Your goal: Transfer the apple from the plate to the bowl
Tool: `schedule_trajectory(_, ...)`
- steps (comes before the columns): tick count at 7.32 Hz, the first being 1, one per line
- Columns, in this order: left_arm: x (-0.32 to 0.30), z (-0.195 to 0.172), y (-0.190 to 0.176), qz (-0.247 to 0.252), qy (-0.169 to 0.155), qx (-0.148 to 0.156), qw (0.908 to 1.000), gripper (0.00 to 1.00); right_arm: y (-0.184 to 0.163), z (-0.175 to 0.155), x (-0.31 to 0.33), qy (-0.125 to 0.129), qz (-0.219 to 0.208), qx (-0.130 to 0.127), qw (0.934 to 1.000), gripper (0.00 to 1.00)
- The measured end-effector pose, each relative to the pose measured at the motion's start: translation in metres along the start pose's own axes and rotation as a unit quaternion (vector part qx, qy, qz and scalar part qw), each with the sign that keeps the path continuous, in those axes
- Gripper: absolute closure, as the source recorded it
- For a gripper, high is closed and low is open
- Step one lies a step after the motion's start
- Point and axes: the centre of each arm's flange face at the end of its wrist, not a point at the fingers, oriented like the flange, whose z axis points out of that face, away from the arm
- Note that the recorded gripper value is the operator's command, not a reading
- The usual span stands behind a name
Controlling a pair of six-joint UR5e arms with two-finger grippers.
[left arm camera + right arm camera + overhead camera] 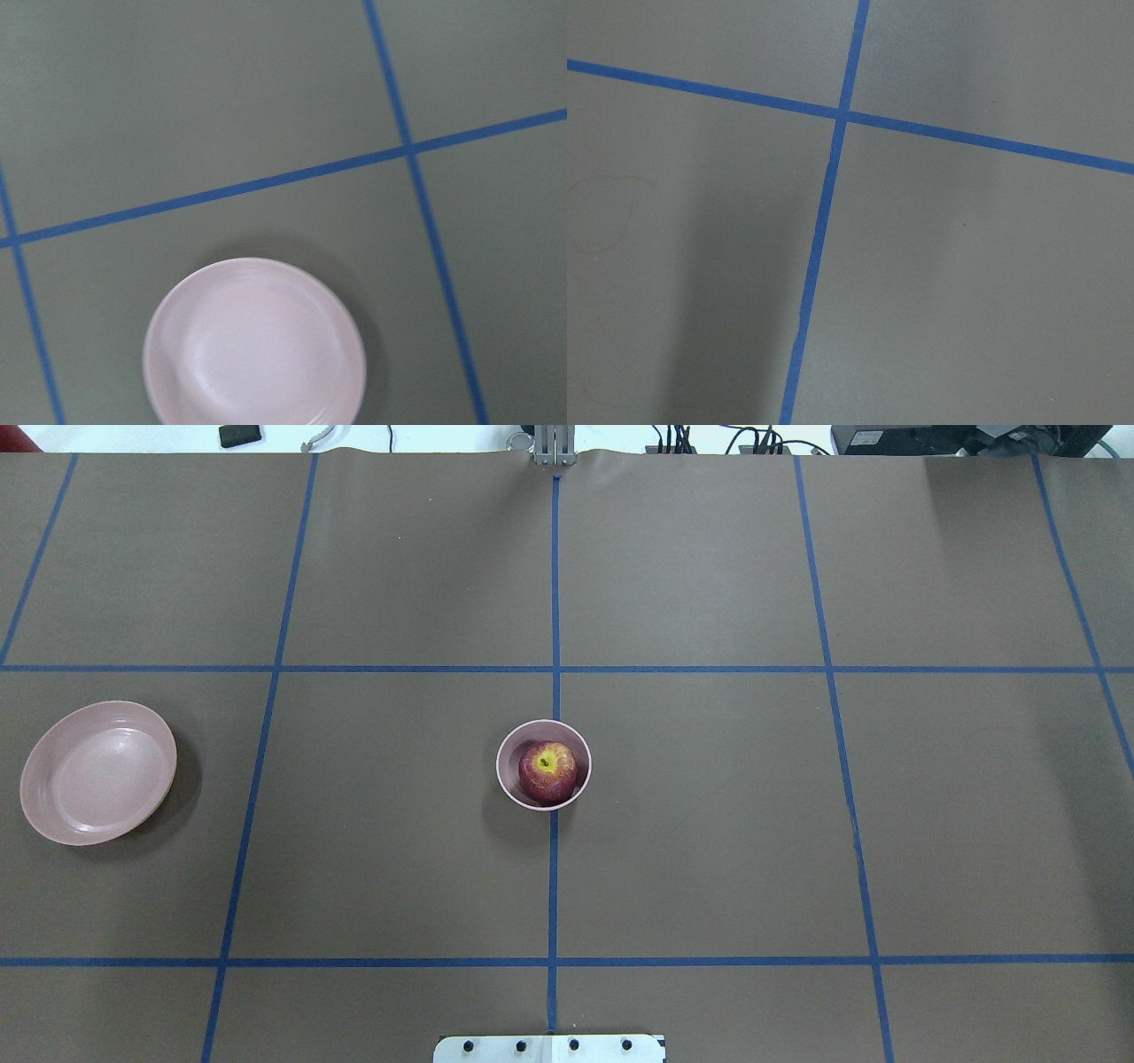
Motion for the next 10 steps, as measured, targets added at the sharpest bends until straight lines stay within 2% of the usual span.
schedule_trajectory(2, -0.077, 0.009, 0.052, -0.007, 0.003, -0.008, 0.9999, 0.02, -0.024, -0.004, -0.016, -0.004, 0.022, 0.006, 0.9997, 0.0)
schedule_trajectory(6, -0.137, 0.024, 0.121, -0.052, 0.022, 0.028, 0.998, 0.02, -0.057, 0.008, -0.058, -0.008, 0.044, -0.004, 0.999, 0.0)
schedule_trajectory(8, -0.142, 0.027, 0.124, -0.088, 0.058, 0.045, 0.9934, 0.02, -0.059, 0.01, -0.063, -0.009, 0.041, -0.006, 0.9991, 0.0)
schedule_trajectory(10, -0.136, 0.019, 0.119, -0.088, 0.069, 0.06, 0.9919, 0.02, -0.06, 0.009, -0.064, -0.009, 0.037, -0.005, 0.9993, 0.0)
